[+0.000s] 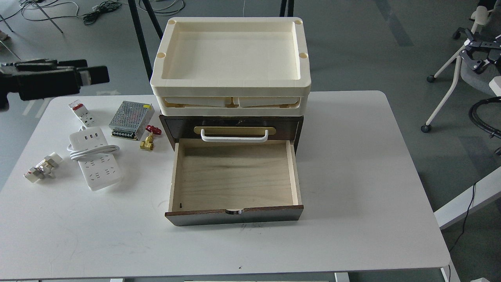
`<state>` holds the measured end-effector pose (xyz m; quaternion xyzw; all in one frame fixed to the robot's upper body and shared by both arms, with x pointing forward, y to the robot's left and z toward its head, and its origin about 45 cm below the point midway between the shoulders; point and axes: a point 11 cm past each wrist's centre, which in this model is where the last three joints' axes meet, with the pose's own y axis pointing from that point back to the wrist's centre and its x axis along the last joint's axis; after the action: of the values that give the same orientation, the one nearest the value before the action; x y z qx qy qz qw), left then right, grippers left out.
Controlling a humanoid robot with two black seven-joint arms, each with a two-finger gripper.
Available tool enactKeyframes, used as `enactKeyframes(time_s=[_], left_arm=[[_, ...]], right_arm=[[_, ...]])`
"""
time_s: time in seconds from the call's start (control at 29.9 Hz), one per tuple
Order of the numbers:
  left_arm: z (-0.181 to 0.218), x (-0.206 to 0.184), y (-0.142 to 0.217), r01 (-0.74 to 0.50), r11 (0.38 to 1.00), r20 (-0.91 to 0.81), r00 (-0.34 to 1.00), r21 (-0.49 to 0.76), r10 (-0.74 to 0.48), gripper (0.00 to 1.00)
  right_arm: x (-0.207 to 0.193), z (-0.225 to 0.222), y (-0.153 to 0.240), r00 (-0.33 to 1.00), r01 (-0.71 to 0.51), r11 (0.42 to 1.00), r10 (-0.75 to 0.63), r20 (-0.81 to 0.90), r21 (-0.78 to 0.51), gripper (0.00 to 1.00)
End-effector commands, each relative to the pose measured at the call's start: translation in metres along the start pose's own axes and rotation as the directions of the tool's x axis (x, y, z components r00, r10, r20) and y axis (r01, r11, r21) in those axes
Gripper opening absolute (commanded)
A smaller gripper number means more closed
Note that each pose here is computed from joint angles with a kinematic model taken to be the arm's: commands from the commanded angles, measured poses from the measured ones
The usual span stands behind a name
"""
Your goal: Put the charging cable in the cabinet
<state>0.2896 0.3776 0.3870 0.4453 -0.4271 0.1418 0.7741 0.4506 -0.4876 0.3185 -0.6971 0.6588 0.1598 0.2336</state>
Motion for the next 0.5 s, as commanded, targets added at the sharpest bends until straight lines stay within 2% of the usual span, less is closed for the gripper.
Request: enactKeyframes(time_s=[0.0,0.03,0.1,0.23,0.47], left_arm=[[-0.034,-0.067,-0.001,0.274,0.944,0.143,0.943,0.185,-0.302,1.00],[-0.043,-0.081,0.001,0.324,0.918,0.167,0.916,0.227,-0.365,1.00],[-0.054,-0.095,-0.002,0.360,0.894,0.205,0.885,0.265,-0.417,1.00],[-0.068,-0.106,-0.036,0.338,0.911,0.202,0.900,0.235,-0.386,1.00],[-0.096,-0.097,-0.063,0.303,0.905,0.236,0.895,0.300,-0.378,0.99]], right_arm=[[0.007,-0.006,0.004,1.000,-0.017,1.000,0.017,-0.013,0.005,1.00],[0.008,-0.006,0.005,1.000,-0.020,1.000,0.020,-0.014,0.004,1.00],[0.009,-0.004,0.006,1.000,-0.022,1.000,0.022,-0.012,0.002,1.00],[0.007,0.002,0.004,1.000,-0.017,1.000,0.017,-0.004,-0.005,1.00],[0.011,0.006,0.008,1.000,-0.026,1.000,0.026,-0.003,-0.014,1.00]])
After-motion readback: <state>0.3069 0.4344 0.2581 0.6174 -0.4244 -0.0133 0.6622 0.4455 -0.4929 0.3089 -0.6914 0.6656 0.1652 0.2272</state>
